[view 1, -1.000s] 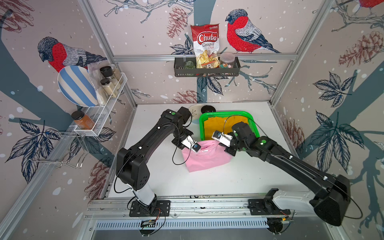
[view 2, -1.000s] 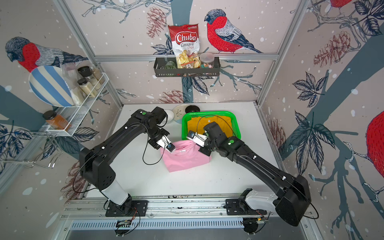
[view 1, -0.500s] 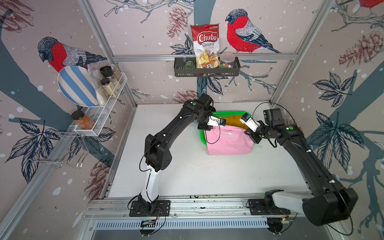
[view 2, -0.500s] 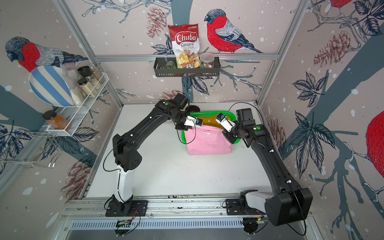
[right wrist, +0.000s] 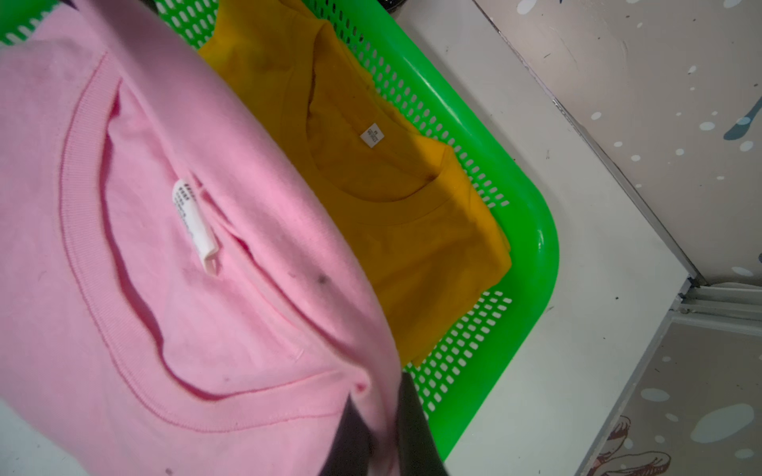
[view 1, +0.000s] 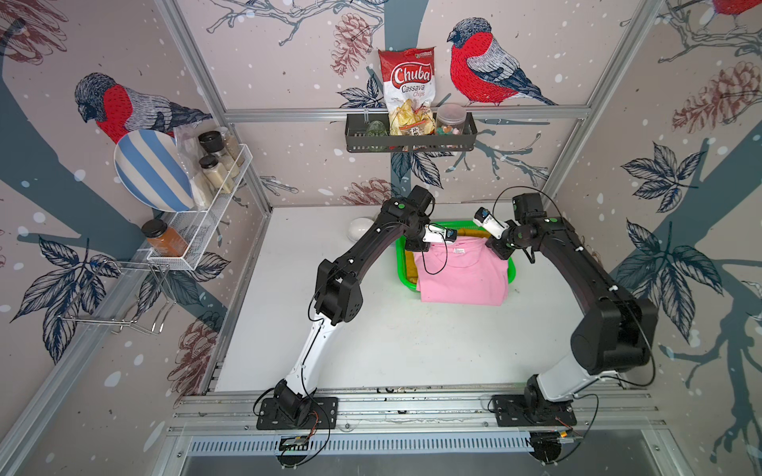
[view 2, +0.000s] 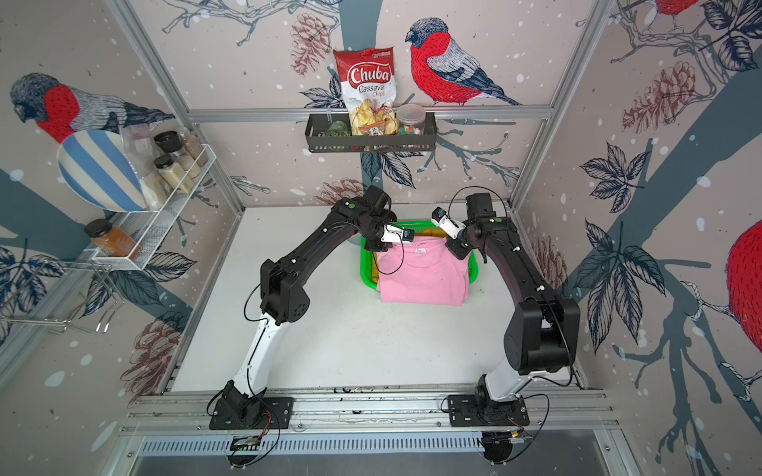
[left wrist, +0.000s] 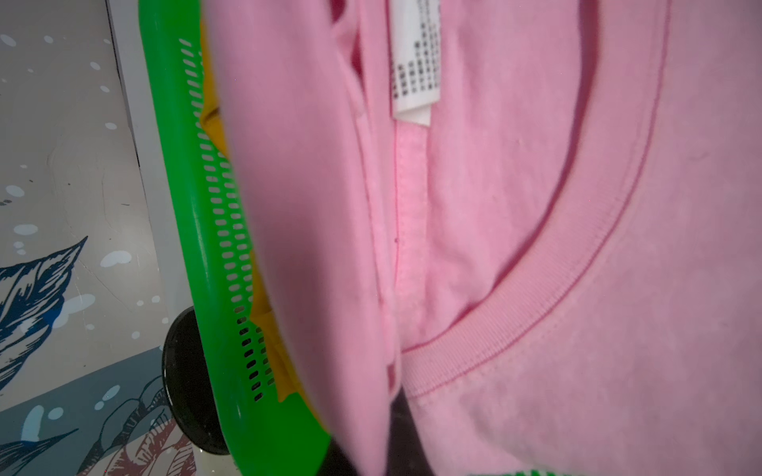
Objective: Put the folded t-shirts into the basket
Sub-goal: Place the T-shirt in the bin.
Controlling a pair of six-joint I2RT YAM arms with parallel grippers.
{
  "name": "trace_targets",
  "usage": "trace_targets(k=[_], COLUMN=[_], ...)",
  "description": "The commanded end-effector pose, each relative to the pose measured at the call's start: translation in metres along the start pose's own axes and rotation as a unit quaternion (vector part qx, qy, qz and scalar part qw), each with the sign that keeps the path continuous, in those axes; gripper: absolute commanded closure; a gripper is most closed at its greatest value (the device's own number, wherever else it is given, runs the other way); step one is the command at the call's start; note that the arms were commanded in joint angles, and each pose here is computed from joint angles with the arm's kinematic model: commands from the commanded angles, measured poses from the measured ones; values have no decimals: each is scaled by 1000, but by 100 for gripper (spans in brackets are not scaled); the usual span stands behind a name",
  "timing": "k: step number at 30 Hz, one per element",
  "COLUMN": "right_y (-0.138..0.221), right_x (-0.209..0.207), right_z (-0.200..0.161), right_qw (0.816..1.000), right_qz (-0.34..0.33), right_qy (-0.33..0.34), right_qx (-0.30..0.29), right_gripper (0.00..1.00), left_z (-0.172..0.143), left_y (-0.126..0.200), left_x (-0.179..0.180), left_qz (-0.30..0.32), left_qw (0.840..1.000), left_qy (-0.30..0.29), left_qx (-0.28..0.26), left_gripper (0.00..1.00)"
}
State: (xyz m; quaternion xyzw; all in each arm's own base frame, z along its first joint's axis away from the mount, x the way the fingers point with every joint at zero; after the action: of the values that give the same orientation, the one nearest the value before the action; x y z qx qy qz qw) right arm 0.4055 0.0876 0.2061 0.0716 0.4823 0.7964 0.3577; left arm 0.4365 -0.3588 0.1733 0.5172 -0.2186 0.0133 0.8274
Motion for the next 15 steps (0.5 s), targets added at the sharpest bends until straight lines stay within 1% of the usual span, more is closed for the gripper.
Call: trace_targets(k=[1, 8, 15], right_y=[-9, -37, -61], right_x=[-27, -35, -36], right_z=[14, 25, 28], right_qw=[999, 999, 999], right_qz=[-36, -10, 11], right_qy=[6, 25, 27], right_qx=[-13, -19, -13], right_gripper=[100, 100, 100], left_z=[-13, -26, -34], left_y=[-2, -16, -30], left_x=[19, 29, 32], left_qz=[32, 42, 46], left_qw=[999, 998, 998], left_qy=[30, 38, 33], left_qx=[9, 12, 19], left_gripper=[100, 100, 100])
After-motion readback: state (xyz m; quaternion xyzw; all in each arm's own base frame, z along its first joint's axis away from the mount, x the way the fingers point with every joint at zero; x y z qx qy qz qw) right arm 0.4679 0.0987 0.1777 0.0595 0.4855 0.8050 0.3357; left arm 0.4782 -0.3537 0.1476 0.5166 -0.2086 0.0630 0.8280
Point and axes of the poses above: each gripper's point midway between its finger pads, its own y axis back along the fingers, its own x axis along the line the jaws close on, z = x × y, the point moved 2 cm from there along y, back along the fingers, and after that the axes turned 2 degrees about -y, right-handed, at the moved point
